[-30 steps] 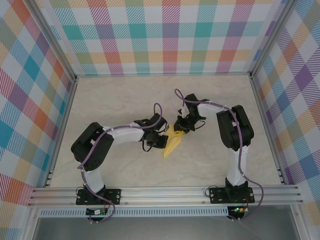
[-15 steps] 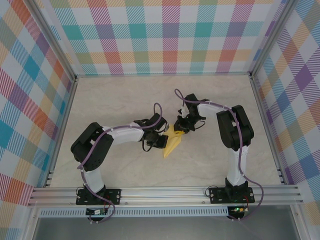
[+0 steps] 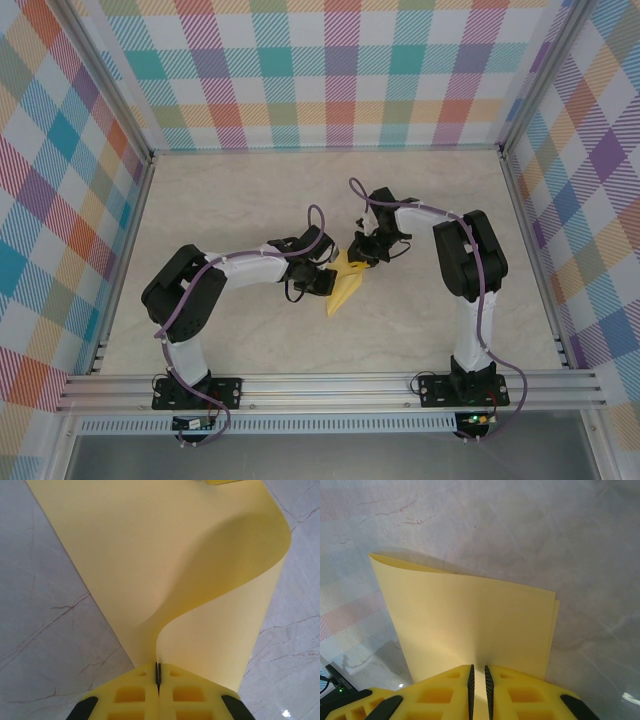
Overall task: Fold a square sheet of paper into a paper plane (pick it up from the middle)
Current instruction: Third fold the triangle at the center of the table.
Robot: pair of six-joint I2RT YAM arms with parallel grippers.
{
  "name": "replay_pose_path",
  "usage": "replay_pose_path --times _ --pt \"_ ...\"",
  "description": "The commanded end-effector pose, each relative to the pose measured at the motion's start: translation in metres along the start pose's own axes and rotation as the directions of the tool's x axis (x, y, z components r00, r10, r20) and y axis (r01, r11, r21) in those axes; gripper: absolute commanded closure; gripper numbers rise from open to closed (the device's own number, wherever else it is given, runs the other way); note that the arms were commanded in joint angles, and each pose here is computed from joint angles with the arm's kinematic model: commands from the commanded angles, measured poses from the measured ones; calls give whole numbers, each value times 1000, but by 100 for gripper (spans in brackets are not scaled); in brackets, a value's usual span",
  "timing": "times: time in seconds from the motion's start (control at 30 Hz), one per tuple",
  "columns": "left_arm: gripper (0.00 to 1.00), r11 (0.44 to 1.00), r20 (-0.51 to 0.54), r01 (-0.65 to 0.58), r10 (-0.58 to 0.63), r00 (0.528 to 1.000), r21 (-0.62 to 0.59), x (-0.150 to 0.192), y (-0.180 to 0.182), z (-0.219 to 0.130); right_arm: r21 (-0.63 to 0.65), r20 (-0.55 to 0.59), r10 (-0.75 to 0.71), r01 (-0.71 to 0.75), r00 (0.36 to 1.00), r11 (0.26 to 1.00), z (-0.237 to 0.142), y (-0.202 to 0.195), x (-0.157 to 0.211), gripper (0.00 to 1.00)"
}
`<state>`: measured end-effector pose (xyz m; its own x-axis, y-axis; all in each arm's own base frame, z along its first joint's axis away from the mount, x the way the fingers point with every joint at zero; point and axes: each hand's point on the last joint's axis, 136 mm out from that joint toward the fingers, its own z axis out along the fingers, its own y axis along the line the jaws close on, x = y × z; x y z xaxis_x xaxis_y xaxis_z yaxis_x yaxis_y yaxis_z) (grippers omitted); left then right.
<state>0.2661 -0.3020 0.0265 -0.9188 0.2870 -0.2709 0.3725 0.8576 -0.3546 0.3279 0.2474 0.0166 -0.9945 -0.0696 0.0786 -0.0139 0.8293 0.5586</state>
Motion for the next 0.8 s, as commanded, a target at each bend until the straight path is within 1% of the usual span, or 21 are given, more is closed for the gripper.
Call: replay_pose_path --times 0.0,0.13,0.4,0.77 --pt "98 1000 46 -14 14 999 2 -16 -1 -8 68 -47 34 -31 998 997 13 -19 11 82" --pt "98 1000 45 -14 14 999 7 -17 -2 -6 69 -50 37 -34 998 997 14 -20 12 82" --pt "98 1000 54 -18 17 998 5 -18 -2 -11 74 -53 38 -34 998 997 15 -21 13 81" --pt "98 1000 11 -4 4 1000 -26 -9 8 5 73 -50 40 -36 998 997 14 -21 13 80"
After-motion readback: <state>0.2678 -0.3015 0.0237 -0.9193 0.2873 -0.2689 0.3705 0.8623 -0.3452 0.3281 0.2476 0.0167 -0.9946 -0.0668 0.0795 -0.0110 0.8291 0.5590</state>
